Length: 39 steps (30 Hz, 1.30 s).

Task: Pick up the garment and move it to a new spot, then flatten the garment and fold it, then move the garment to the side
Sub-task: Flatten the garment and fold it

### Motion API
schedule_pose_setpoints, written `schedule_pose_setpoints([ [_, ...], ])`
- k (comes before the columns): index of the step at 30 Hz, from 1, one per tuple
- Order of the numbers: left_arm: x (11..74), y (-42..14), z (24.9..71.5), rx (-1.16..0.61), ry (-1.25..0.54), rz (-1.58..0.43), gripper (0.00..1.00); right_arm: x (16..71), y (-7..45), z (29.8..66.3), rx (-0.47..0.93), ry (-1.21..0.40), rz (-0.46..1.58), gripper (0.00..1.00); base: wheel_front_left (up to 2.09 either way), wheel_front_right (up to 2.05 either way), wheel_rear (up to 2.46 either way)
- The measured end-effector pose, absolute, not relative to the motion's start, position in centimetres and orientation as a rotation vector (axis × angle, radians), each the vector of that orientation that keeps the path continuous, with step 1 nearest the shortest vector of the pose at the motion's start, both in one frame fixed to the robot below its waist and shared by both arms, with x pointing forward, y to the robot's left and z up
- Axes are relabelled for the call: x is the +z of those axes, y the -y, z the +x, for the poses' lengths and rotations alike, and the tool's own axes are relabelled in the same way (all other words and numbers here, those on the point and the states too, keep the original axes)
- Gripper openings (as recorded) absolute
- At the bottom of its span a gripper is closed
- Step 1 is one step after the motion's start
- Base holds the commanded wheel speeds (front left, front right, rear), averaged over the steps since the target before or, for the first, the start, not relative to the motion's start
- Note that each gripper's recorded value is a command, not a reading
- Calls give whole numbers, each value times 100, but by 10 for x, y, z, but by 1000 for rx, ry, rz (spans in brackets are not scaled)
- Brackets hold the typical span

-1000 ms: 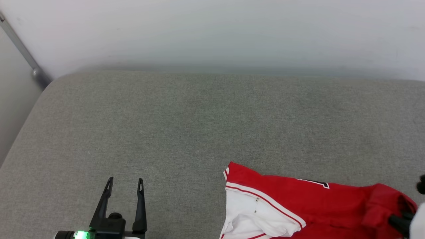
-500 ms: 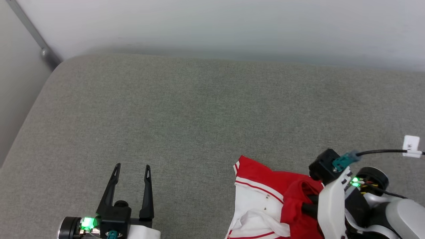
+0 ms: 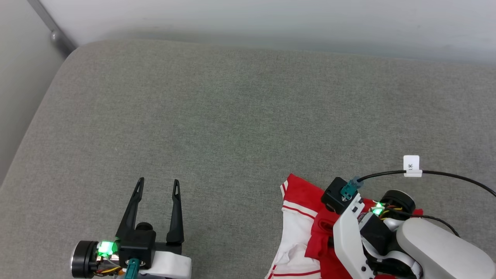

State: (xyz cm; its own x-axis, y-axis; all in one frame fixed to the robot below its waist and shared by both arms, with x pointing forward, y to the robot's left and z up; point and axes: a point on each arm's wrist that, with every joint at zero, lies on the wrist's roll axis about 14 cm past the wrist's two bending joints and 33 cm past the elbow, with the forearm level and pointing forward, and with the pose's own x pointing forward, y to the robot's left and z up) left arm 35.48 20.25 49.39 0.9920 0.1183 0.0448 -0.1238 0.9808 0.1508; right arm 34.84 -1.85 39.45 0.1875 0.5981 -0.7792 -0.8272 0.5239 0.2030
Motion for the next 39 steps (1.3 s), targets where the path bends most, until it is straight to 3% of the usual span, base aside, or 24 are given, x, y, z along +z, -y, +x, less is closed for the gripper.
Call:
schedule_pose_setpoints([
  [1, 494, -202, 355, 122, 38, 154, 100, 394, 17, 349, 1025, -929, -287, 0, 0, 0, 0],
  [2, 495, -202, 355, 121, 39, 153, 100, 395, 16, 349, 1029, -915, -289, 12, 0, 0, 0],
  [3, 495, -202, 355, 121, 41, 153, 100, 398, 15, 350, 1032, -895, -288, 40, 0, 0, 0],
  [4, 496, -202, 355, 120, 42, 152, 100, 402, 13, 351, 1036, -869, -284, 100, 0, 0, 0],
  [14, 502, -189, 351, 83, 68, 150, 100, 506, 30, 395, 951, -409, -267, 100, 0, 0, 0],
  [23, 514, -174, 351, 31, 111, 146, 100, 583, 114, 436, 549, 30, -191, 100, 0, 0, 0],
  [30, 521, -168, 345, 13, 135, 142, 100, 583, 172, 415, 284, 213, -165, 100, 0, 0, 0],
  [39, 522, -172, 337, 29, 137, 119, 100, 554, 190, 373, 109, 220, -41, 100, 0, 0, 0],
])
